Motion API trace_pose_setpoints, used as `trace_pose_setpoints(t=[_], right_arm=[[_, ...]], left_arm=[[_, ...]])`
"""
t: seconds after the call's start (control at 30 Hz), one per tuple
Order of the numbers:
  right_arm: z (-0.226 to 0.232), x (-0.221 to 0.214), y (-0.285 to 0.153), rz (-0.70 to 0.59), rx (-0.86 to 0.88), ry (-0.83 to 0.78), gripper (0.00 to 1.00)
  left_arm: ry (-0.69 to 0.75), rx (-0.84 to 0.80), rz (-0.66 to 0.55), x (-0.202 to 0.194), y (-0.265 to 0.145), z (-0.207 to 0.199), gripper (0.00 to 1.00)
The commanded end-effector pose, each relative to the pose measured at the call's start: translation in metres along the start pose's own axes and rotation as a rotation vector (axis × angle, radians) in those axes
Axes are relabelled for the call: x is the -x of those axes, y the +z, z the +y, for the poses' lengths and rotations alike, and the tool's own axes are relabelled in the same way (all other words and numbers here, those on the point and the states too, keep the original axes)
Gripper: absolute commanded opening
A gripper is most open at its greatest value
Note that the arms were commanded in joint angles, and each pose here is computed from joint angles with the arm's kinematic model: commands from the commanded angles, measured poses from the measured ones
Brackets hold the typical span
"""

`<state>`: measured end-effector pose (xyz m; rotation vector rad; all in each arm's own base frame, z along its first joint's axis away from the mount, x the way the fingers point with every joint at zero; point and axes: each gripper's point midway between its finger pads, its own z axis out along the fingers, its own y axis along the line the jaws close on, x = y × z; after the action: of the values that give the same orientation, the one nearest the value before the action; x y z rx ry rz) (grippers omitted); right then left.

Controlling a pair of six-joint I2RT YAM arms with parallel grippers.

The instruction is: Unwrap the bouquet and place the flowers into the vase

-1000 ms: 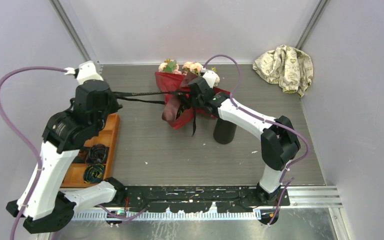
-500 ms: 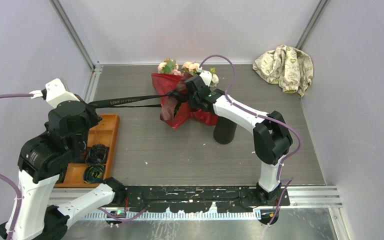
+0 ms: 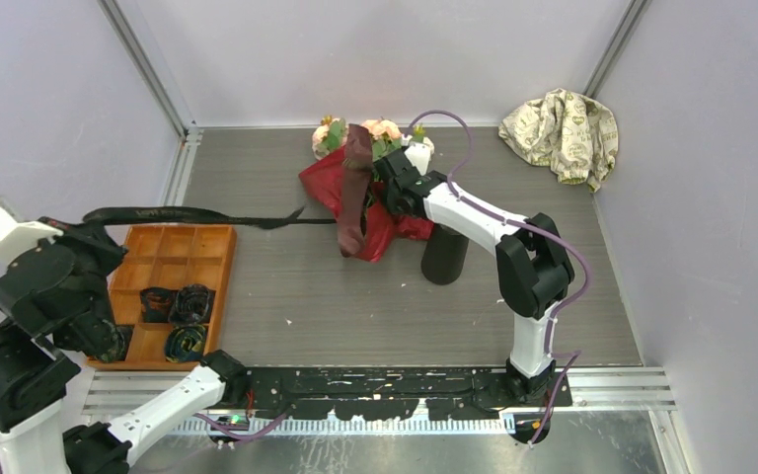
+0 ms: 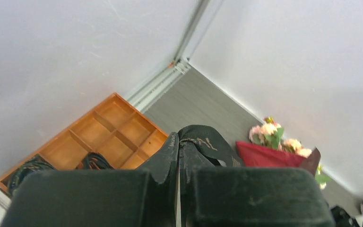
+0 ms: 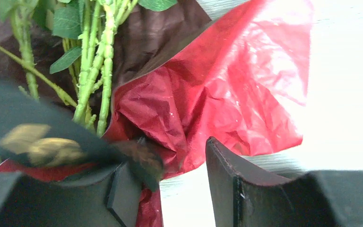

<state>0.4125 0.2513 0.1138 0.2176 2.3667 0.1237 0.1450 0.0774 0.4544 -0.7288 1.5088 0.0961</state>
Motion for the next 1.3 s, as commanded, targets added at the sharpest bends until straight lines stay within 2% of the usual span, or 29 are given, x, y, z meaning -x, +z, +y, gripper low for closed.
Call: trace_pose_setpoints(t=[0.0, 0.23, 0.37, 0.47, 0.63, 0.7, 0.83, 0.93, 1.17, 1.23, 1.27], right_arm=[[-0.028, 0.013, 0.001, -0.037, -0.111, -0.025, 0.54], [-0.015, 0.013, -0.003, -0.019, -0.043, -0.015, 0.54], [-0.009, 0.016, -0.017, -0.026, 0.016, -0.019, 0.54], [-0.002, 0.025, -0.039, -0.060, 0.086, 0.000, 0.55], [0.006, 0.045, -0.087, -0.127, 0.182, 0.021, 0.57], [0.007, 0.052, -0.105, -0.150, 0.209, 0.012, 0.58], [0.011, 0.052, -0.126, -0.149, 0.260, -0.005, 0.59], [0.023, 0.045, -0.126, -0.113, 0.306, -0.014, 0.59], [0.065, 0.058, -0.136, -0.118, 0.402, -0.022, 0.59], [0.079, 0.059, -0.140, -0.114, 0.418, -0.042, 0.65], [0.087, 0.056, -0.139, -0.104, 0.405, -0.075, 0.75]], left_arm=[[-0.051, 0.118, -0.131, 0.037, -0.007, 0.032, 0.00], [0.046, 0.106, -0.070, 0.011, 0.005, 0.014, 0.00], [0.105, 0.036, 0.007, -0.017, 0.017, -0.017, 0.08], [0.124, -0.080, 0.100, -0.053, 0.027, -0.055, 0.21], [0.149, -0.247, 0.252, -0.116, 0.039, -0.114, 0.51], [0.173, -0.286, 0.301, -0.134, 0.042, -0.130, 0.56], [0.170, -0.365, 0.377, -0.162, 0.042, -0.152, 0.58], [0.142, -0.414, 0.413, -0.171, 0.036, -0.162, 0.56], [0.117, -0.366, 0.338, -0.136, 0.028, -0.134, 0.51], [0.113, -0.348, 0.314, -0.126, 0.026, -0.125, 0.51], [0.117, -0.340, 0.304, -0.121, 0.025, -0.121, 0.51]])
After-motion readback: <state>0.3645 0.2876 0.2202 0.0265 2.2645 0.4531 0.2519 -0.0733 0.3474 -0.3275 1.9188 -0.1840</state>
